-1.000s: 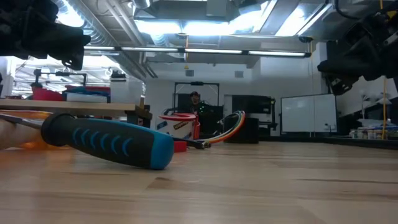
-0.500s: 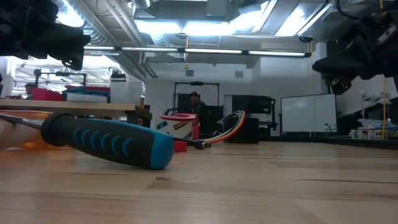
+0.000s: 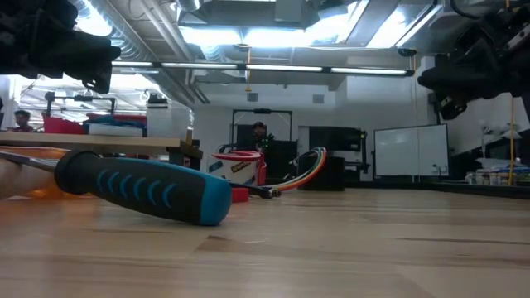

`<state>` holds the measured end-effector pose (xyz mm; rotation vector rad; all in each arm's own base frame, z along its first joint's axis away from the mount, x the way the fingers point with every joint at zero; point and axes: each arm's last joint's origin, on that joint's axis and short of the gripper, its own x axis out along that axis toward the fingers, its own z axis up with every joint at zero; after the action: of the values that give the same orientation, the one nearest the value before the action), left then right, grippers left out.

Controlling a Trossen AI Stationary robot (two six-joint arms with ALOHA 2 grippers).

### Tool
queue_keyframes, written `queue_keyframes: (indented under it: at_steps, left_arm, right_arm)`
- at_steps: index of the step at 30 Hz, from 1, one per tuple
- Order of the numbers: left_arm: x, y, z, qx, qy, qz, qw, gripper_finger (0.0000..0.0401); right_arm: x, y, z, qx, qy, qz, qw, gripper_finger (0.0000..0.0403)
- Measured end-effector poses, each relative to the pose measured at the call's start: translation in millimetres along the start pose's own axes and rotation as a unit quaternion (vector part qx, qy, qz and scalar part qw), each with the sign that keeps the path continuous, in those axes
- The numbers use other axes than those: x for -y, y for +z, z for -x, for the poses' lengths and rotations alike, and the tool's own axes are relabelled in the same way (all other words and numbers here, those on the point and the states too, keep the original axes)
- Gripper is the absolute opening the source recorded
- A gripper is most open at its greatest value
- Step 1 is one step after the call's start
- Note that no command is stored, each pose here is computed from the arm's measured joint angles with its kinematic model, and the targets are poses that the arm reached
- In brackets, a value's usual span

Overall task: Coil cords
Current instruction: Move the tape dispenser to the top right of the table

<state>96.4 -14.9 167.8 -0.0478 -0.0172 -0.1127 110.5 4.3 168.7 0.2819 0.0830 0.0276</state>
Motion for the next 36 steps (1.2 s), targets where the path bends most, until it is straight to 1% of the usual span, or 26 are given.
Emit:
queue_keyframes:
  at_steps: [3, 8, 10, 12, 15, 18, 21, 26, 28, 31, 36]
  left_arm:
    - [0.0, 0.0, 0.0, 0.0, 0.0, 0.0, 1.0, 0.0072]
    - [0.0, 0.0, 0.0, 0.0, 0.0, 0.0, 1.0, 0.0072]
    - [0.0, -0.1, 0.0, 0.0, 0.0, 0.0, 1.0, 0.0072]
    - [0.0, 0.0, 0.0, 0.0, 0.0, 0.0, 1.0, 0.0072]
    - [0.0, 0.0, 0.0, 0.0, 0.0, 0.0, 1.0, 0.0072]
    - [0.0, 0.0, 0.0, 0.0, 0.0, 0.0, 1.0, 0.0072]
    - [0.0, 0.0, 0.0, 0.0, 0.0, 0.0, 1.0, 0.0072]
    - [0.0, 0.0, 0.0, 0.0, 0.0, 0.0, 1.0, 0.0072]
    - [0.0, 0.0, 0.0, 0.0, 0.0, 0.0, 1.0, 0.0072]
    - [0.0, 0.0, 0.0, 0.0, 0.0, 0.0, 1.0, 0.0072]
    - [0.0, 0.0, 0.0, 0.0, 0.0, 0.0, 1.0, 0.0072]
  right_arm:
    - [0.2, 0.6, 0.1, 0.002, -0.006, 0.0, 1.0, 0.0101]
    - [3.6, 2.4, 0.4, 0.024, -0.067, -0.004, 0.997, 0.0186]
    - [4.2, 3.2, 0.5, 0.029, -0.08, -0.003, 0.996, 0.0212]
    - [4.3, 3.1, 0.6, 0.029, -0.082, -0.002, 0.996, 0.0228]
    - [4.5, 2.1, -1.3, 0.02, -0.082, -0.002, 0.996, 0.0233]
    - [4.7, 1.1, -4.0, 0.013, -0.083, -0.009, 0.996, 0.0226]
    - [3.0, 6.8, -8.0, 0.002, -0.086, -0.012, 0.996, 0.022]
    - [-3.4, 28.8, -19.1, -0.01, -0.089, -0.007, 0.996, 0.0218]
    - [-6.2, 38.5, -25.9, -0.018, -0.091, 0.005, 0.996, 0.0218]
    - [-10.3, 52.6, -39.3, -0.034, -0.095, 0.018, 0.995, 0.0218]
    - [-15.5, 70.1, -69.3, -0.065, -0.103, 0.021, 0.992, 0.0218]
